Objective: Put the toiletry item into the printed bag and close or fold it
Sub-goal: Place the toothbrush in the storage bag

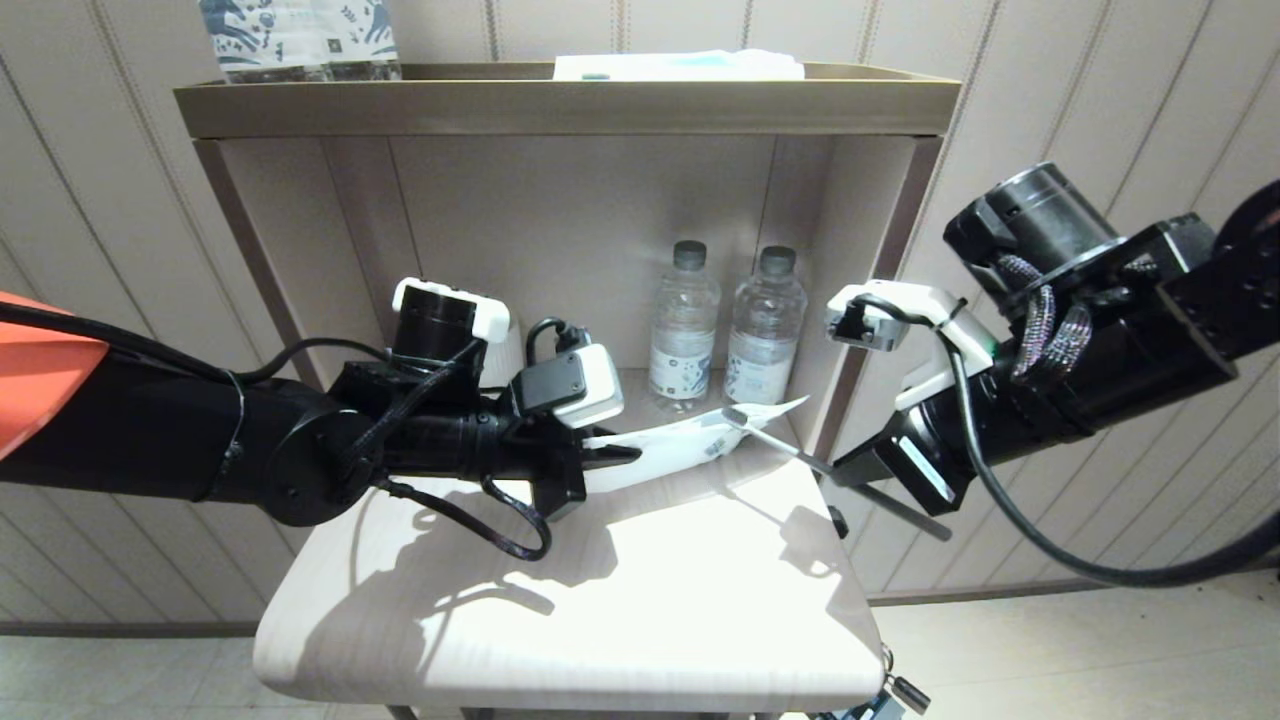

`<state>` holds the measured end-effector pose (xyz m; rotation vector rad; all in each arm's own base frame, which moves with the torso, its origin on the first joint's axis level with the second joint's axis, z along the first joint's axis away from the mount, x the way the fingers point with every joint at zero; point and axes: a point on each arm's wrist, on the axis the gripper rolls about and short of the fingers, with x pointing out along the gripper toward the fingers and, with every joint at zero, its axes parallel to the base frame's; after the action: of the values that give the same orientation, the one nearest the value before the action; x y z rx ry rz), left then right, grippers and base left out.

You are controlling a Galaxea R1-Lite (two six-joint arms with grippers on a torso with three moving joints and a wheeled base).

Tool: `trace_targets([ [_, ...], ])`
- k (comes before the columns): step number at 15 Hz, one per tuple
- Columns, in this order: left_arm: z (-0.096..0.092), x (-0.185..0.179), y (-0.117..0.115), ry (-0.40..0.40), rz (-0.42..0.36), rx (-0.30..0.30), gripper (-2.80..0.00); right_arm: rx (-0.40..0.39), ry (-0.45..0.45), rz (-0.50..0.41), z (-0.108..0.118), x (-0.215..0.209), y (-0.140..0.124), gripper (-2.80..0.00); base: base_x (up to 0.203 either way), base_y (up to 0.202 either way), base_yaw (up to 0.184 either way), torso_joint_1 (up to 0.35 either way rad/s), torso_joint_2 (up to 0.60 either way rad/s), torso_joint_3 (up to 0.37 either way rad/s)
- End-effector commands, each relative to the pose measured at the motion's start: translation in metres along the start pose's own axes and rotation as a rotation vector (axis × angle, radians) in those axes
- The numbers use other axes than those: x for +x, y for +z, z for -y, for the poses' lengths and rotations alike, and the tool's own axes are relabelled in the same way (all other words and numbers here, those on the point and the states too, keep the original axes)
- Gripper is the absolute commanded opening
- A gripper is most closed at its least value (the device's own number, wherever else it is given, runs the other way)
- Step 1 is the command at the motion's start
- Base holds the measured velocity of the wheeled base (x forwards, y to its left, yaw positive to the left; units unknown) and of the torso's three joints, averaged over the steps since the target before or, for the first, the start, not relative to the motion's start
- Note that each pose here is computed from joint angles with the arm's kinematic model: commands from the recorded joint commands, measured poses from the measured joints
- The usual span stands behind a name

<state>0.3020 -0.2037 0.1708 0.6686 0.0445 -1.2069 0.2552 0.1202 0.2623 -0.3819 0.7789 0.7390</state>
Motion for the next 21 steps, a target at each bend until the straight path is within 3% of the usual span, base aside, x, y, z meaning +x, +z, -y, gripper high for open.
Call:
trace_targets([
  [1, 0.0, 0.002, -0.002, -0.003, -0.001, 0.003, -2.8, 0.004, 0.006, -0.017, 0.002, 0.008, 0.0, -2.8, 0.0, 0.0, 0.0, 0.0, 0.0, 0.0],
  [6, -0.001, 0.001, 0.0, -0.008, 0.011, 0.006, -2.8, -0.007, 0.021, -0.034, -0.002, 0.006, -0.003, -2.8, 0.0, 0.0, 0.0, 0.0, 0.0, 0.0],
  [8, 0.001, 0.0, 0.004, -0.05, 0.054, 0.011, -2.8, -0.026, 0.044, -0.065, -0.01, -0.001, -0.003, -2.8, 0.0, 0.0, 0.0, 0.0, 0.0, 0.0],
  [12, 0.013, 0.006, 0.01, -0.102, 0.081, 0.07, -2.8, -0.043, 0.067, -0.122, -0.016, -0.014, 0.006, -2.8, 0.0, 0.0, 0.0, 0.0, 0.0, 0.0],
  [19, 0.016, 0.005, 0.01, -0.149, 0.121, 0.074, -2.8, -0.093, 0.131, -0.253, -0.027, 0.012, 0.036, -2.8, 0.0, 0.0, 0.0, 0.0, 0.0, 0.0],
  [21, 0.018, 0.004, 0.009, -0.159, 0.126, 0.071, -2.8, -0.118, 0.11, -0.302, -0.028, 0.024, 0.036, -2.8, 0.0, 0.0, 0.0, 0.0, 0.0, 0.0],
])
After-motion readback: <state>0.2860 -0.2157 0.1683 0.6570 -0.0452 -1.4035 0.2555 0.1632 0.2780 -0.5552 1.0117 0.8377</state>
